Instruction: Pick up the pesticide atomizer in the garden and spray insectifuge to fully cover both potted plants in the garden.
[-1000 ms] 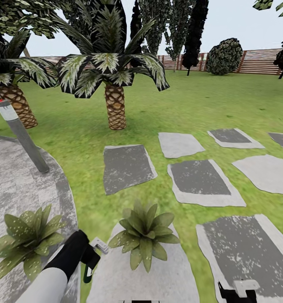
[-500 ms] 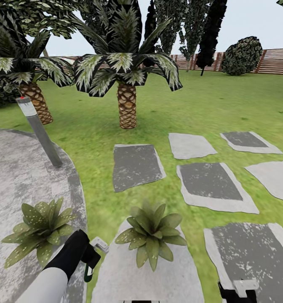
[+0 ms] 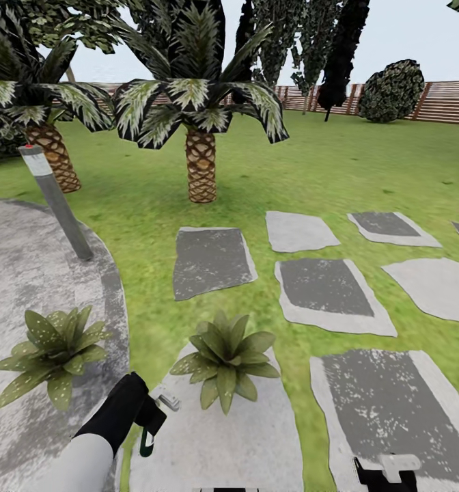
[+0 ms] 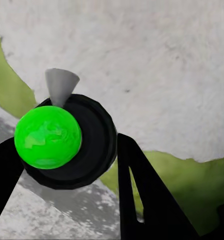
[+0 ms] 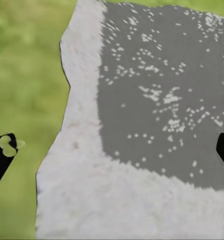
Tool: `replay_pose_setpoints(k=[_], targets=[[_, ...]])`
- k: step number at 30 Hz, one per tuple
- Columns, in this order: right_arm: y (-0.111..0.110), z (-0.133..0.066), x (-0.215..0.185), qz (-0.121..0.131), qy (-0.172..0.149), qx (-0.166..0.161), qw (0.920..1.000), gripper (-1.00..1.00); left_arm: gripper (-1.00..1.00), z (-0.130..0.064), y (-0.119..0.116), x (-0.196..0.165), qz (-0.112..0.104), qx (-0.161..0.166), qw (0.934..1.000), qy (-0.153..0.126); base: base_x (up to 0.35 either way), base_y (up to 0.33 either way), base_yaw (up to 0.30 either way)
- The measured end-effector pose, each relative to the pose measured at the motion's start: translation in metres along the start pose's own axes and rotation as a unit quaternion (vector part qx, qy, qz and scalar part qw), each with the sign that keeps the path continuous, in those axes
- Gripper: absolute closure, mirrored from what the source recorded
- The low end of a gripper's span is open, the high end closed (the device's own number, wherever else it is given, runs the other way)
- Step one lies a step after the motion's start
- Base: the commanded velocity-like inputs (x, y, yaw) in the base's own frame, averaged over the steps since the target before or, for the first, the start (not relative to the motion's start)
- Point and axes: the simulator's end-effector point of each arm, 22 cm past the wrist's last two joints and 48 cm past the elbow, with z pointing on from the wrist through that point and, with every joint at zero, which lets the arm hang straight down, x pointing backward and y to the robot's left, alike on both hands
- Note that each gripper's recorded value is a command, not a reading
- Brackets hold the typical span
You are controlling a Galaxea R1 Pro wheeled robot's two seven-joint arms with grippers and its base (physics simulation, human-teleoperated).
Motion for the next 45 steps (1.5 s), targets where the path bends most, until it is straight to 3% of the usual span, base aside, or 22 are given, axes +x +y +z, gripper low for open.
replay_pose_setpoints(k=[14, 22, 30, 32, 33, 35, 36, 37, 41, 45], targets=[[0.001, 0.000, 0.000, 0.001, 0.000, 0.000, 1.0000, -1.00, 1.00, -0.001, -0.013, -0.012, 0.005, 0.007, 0.9999, -0.007, -0.025, -0.273, 0.140], [0.001, 0.000, 0.000, 0.001, 0.000, -0.001, 1.0000, -1.00, 1.00, -0.001, -0.007, -0.011, 0.004, -0.007, 0.9999, -0.005, -0.087, -0.259, 0.169], [0.001, 0.000, 0.000, 0.001, 0.000, -0.001, 1.0000, -1.00, 1.00, -0.002, 0.000, -0.008, 0.001, -0.014, 0.9999, 0.000, 0.000, -0.019, 0.181], [0.001, 0.000, 0.000, 0.001, 0.000, -0.001, 1.0000, -1.00, 1.00, -0.004, -0.001, -0.006, -0.011, -0.014, 0.9997, 0.014, 0.000, 0.000, 0.007], [0.000, 0.000, 0.000, 0.000, 0.000, 0.000, 1.0000, -1.00, 1.00, -0.013, 0.001, -0.002, -0.036, -0.019, 0.9980, 0.049, 0.000, 0.000, 0.000], [0.000, 0.000, 0.000, 0.000, 0.000, 0.000, 1.0000, -1.00, 1.00, -0.016, 0.000, -0.005, -0.021, -0.022, 0.9977, 0.061, 0.000, 0.000, 0.000], [0.000, 0.000, 0.000, 0.000, 0.000, 0.000, 1.0000, -1.00, 1.00, -0.019, -0.011, -0.006, -0.018, 0.012, 0.9979, 0.061, 0.000, 0.000, 0.000], [0.000, 0.000, 0.000, 0.000, 0.000, 0.000, 1.0000, -1.00, 1.00, -0.025, -0.008, -0.008, -0.013, 0.024, 0.9977, 0.062, 0.000, 0.000, 0.000], [0.001, 0.000, 0.000, 0.000, 0.000, -0.001, 1.0000, -1.00, 1.00, -0.040, 0.030, 0.002, 0.018, -0.019, 0.9949, 0.098, 0.000, 0.000, 0.082], [0.001, 0.000, 0.000, 0.001, 0.000, -0.001, 1.0000, -1.00, 1.00, -0.041, 0.029, 0.002, 0.022, -0.023, 0.9941, 0.103, 0.044, -0.039, 0.252]])
